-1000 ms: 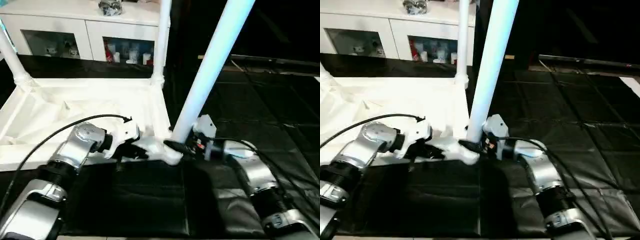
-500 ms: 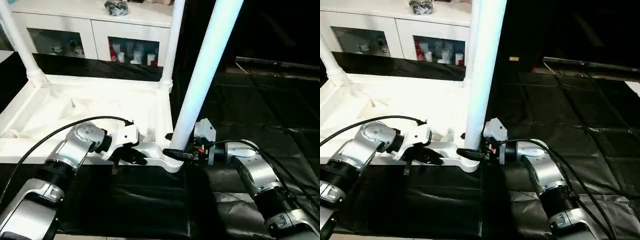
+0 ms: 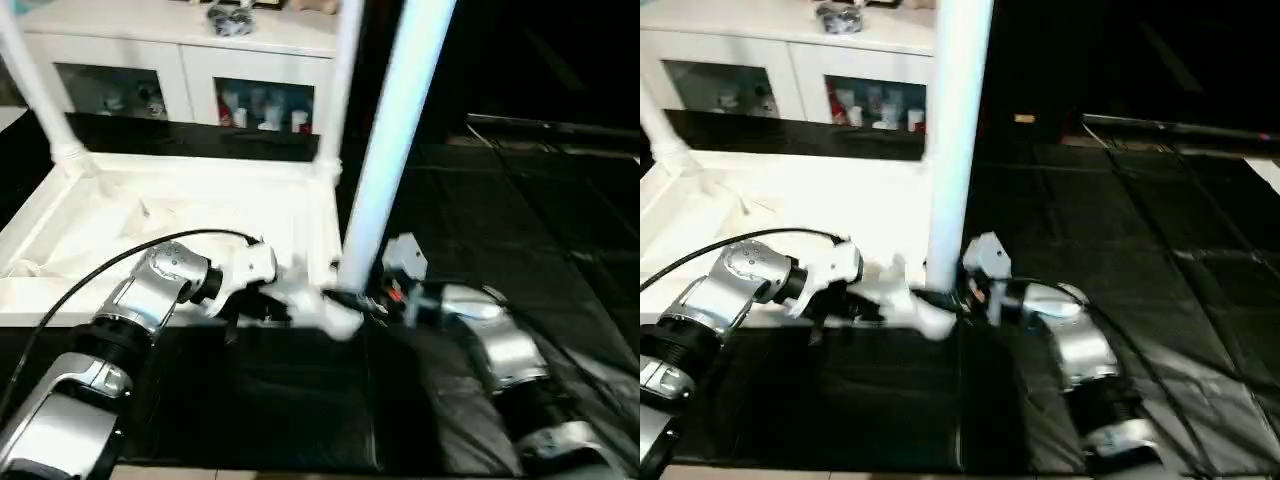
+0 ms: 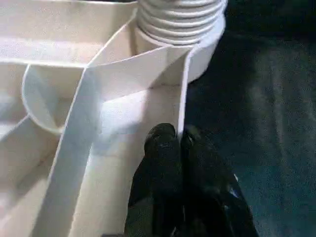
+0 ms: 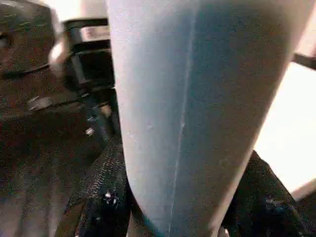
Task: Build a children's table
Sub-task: Rotate leg to tighten
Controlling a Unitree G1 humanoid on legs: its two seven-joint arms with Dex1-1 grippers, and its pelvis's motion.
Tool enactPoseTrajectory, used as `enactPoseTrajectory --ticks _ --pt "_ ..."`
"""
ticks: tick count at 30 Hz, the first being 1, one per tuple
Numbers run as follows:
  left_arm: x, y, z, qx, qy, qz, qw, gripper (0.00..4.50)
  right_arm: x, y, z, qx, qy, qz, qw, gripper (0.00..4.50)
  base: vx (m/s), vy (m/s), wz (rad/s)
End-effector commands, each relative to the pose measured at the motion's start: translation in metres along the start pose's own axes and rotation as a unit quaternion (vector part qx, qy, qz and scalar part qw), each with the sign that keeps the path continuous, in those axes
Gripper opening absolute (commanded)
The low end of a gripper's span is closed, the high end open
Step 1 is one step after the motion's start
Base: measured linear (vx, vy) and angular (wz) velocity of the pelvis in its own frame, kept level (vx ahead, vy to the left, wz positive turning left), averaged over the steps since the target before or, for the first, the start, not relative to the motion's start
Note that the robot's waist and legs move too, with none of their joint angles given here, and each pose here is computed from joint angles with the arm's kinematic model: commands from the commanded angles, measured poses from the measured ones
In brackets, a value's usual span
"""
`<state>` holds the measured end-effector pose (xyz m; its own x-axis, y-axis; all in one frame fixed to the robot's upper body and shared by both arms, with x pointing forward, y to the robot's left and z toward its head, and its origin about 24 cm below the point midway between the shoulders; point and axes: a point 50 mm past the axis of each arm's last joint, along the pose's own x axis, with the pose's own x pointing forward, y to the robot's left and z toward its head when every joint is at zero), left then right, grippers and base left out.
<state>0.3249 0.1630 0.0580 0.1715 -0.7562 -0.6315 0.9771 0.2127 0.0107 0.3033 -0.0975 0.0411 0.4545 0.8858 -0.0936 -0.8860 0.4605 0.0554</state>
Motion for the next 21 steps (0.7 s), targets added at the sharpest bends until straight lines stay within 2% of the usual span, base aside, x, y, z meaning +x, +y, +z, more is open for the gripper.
enactPoseTrajectory --ticks 1,5,9,11,14,21 --pt "-0.005 0.012 0.018 -0.035 -0.061 0.126 0.989 0.0 -0.001 0.007 -0.044 0.065 0.076 -0.058 0.993 1.91 0.0 0.0 0.0" --pt "0.001 0.003 0.022 -0.063 -0.073 0.154 0.983 0.0 0.004 -0.007 -0.042 0.092 0.068 -0.142 0.983 1.91 0.0 0.0 0.0" --pt "0.016 -0.012 0.034 -0.086 -0.081 0.166 0.979 0.0 0.018 -0.019 -0.041 0.127 0.082 -0.224 0.963 1.91 0.0 0.0 0.0" --pt "0.026 -0.02 0.04 -0.082 -0.08 0.162 0.98 0.0 0.025 -0.02 -0.041 0.132 0.095 -0.241 0.957 1.91 0.0 0.0 0.0" --pt "0.033 -0.023 0.044 -0.087 -0.077 0.169 0.979 0.0 0.031 -0.017 -0.041 0.116 0.11 -0.231 0.96 1.91 0.0 0.0 0.0" --pt "0.033 -0.017 0.038 -0.075 -0.036 0.206 0.975 0.0 0.031 -0.012 -0.047 0.116 0.124 -0.219 0.961 1.91 0.0 0.0 0.0"
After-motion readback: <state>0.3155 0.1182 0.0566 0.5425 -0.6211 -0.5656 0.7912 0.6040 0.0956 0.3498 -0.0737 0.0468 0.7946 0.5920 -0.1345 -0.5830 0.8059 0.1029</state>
